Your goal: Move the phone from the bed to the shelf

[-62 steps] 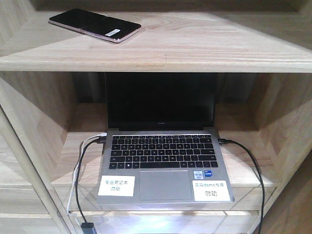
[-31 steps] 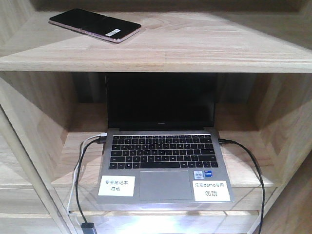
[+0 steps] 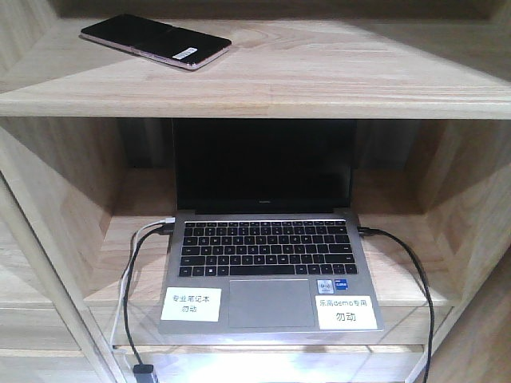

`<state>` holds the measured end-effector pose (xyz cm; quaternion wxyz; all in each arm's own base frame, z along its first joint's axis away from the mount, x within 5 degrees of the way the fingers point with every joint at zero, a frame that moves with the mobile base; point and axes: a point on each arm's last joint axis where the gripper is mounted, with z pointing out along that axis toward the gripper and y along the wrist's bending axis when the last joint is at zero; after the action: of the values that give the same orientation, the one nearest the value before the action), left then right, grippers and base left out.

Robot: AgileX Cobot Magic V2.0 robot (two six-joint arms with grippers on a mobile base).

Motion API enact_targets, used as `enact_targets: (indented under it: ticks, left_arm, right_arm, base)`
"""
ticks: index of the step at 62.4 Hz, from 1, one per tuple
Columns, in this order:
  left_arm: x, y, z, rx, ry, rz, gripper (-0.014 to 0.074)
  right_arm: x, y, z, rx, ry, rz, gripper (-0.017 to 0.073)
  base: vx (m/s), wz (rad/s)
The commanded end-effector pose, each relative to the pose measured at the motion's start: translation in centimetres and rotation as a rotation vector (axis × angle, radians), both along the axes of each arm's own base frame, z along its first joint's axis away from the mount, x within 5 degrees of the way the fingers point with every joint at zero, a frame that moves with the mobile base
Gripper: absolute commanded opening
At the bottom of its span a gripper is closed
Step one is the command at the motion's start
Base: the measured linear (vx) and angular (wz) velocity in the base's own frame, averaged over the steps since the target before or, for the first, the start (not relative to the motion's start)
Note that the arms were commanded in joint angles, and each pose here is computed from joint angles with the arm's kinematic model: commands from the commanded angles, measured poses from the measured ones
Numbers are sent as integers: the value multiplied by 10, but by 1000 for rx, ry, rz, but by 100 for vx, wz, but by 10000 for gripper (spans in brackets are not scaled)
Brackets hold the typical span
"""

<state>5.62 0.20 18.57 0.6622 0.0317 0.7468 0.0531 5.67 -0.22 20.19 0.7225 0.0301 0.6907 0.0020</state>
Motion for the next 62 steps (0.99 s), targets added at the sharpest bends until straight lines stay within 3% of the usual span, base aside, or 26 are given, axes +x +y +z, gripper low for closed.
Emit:
enact_targets:
  ticks: [1, 62]
  left_arm:
    - [-1, 0, 15, -11, -108, -2, 1]
    - [-1, 0, 15, -11, -108, -2, 1]
  right_arm:
    - [-2, -1, 7, -24, -92, -15, -6]
    - [-2, -1, 7, -23, -90, -15, -6]
  base:
    - [0, 0]
    - [0, 0]
